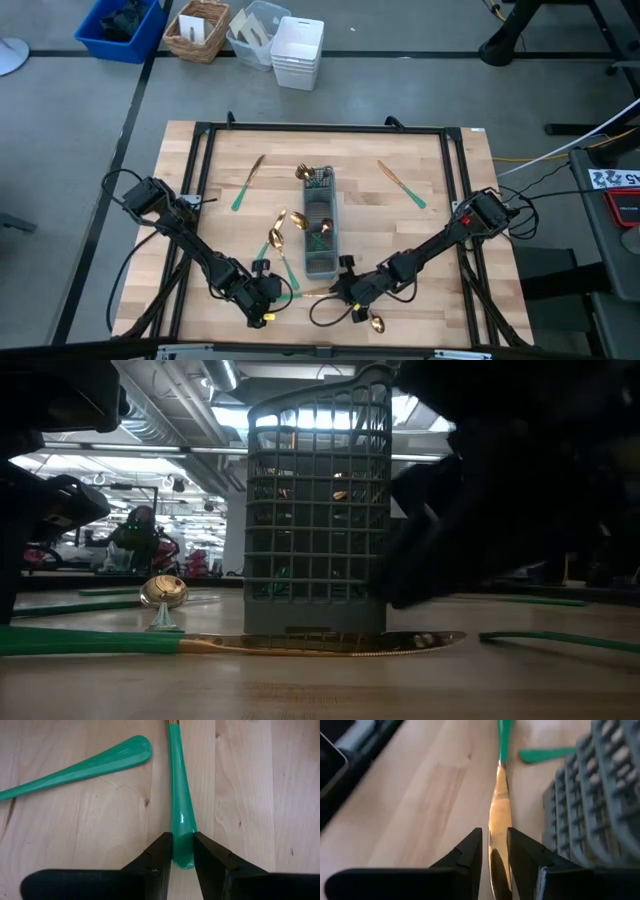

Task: Sort silverware
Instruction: Put the green knife into the utensil rack

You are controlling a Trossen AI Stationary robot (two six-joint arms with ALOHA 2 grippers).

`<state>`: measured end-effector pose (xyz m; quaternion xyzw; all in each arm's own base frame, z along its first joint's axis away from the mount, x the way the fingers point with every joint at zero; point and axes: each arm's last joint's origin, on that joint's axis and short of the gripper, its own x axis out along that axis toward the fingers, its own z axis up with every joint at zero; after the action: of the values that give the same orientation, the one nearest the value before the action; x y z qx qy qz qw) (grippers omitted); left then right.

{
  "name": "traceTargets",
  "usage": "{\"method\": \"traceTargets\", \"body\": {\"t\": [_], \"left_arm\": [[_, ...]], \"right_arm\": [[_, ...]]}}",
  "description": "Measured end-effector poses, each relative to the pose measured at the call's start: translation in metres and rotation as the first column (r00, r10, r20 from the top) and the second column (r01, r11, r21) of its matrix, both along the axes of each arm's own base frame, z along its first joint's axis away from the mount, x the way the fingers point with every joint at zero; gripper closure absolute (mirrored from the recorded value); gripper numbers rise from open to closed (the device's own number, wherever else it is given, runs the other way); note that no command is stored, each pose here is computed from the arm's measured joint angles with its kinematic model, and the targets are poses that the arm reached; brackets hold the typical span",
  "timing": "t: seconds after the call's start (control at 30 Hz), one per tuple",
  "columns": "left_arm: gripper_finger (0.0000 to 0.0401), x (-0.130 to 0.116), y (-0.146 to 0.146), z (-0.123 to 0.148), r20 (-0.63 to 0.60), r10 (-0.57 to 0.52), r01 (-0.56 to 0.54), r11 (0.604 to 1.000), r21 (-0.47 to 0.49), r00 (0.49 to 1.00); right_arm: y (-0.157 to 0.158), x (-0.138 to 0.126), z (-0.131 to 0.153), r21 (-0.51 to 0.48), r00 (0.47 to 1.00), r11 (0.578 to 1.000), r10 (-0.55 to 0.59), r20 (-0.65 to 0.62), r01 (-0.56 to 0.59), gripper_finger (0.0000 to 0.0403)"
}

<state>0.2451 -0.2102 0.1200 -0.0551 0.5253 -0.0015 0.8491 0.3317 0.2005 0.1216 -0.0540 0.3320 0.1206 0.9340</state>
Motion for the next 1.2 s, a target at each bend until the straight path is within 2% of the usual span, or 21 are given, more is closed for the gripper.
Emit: {"method": "traceTargets", "body": {"t": [0.2,0.57,0.83,1.2], "left_arm": [[0.0334,0.0,0.0,0.0,-0.003,-0.002,0.002,1.0,0.0,1.0],[0.0334,0.0,0.0,0.001,-0.003,-0.037,0.037,0.999,0.015,0.999],[0.0334,0.002,-0.002,0.014,-0.085,-0.123,0.132,0.984,0.116,0.989],[0.0334,0.001,-0.002,0.019,-0.124,-0.142,0.159,0.976,0.149,0.982]], "right_arm": [[0.005,0.006,0.01,-0.013,0.999,0.999,0.044,0.031,-0.044,0.0311],[0.004,0.005,0.009,-0.011,1.0,1.0,0.03,0.008,-0.029,0.0311],[0.004,0.004,0.007,-0.014,0.999,0.999,0.035,-0.017,-0.035,0.0311],[0.004,0.004,0.008,-0.013,0.999,0.999,0.036,-0.017,-0.036,0.0311]]}}
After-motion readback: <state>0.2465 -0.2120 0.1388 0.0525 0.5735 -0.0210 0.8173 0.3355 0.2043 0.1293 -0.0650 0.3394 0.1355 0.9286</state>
